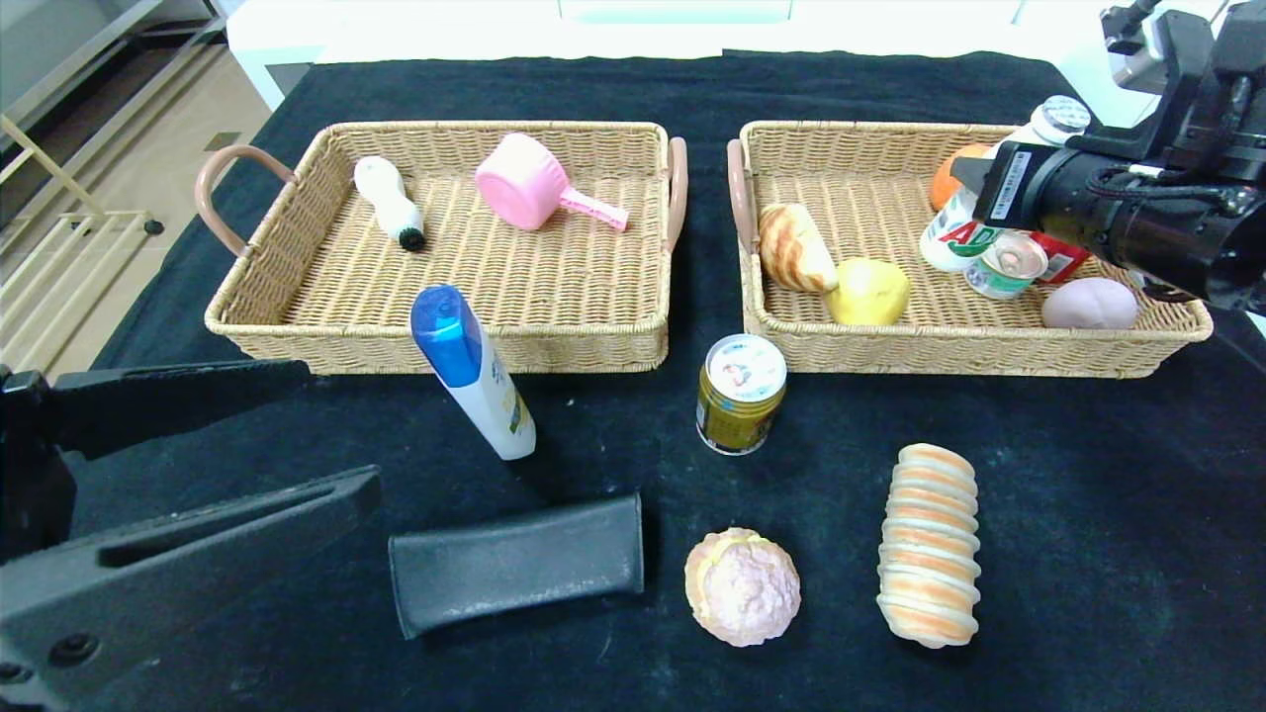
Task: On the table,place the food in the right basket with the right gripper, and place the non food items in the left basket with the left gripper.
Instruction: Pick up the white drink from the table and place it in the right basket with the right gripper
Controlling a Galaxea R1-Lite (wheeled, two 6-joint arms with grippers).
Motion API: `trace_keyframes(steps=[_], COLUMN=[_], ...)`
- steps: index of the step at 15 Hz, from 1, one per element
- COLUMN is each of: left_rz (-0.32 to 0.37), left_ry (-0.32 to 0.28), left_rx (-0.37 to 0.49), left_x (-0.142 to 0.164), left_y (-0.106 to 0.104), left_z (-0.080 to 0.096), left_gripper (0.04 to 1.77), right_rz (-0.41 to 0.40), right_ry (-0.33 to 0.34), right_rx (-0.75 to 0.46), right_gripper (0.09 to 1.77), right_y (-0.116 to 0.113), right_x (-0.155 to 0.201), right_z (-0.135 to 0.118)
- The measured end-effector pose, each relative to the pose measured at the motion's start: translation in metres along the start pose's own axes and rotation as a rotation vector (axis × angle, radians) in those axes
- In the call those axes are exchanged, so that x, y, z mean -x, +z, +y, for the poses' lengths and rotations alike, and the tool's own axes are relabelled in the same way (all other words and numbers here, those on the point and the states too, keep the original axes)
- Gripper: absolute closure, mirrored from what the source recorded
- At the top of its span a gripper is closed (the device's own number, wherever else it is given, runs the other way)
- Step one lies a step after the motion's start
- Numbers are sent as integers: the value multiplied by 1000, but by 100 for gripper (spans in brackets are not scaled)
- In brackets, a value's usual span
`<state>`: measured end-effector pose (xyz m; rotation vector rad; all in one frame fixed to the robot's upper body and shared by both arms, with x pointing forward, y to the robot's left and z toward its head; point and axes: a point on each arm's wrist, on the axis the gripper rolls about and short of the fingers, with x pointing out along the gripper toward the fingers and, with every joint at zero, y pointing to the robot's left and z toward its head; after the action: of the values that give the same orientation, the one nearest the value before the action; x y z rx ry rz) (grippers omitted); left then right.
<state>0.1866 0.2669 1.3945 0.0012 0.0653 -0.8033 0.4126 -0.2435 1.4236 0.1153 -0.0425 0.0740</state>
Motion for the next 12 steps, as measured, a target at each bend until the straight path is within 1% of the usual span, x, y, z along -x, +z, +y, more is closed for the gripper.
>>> trace_keyframes(steps=[5,10,12], left_rz=[-4,-8,-7], left_ry=[0,0,0], left_rx=[0,-3,-2], left_x=[1,2,2], left_y=[1,1,1], left_z=[0,0,0], left_gripper=[9,9,9], right_rz=[0,19,18], right_ry=[-26,-38,-40], right_rx=[5,9,7], right_gripper=[95,95,79], right_y=[-7,-18,-18], right_x=[-30,-40,-41], right_z=[-2,-5,-5])
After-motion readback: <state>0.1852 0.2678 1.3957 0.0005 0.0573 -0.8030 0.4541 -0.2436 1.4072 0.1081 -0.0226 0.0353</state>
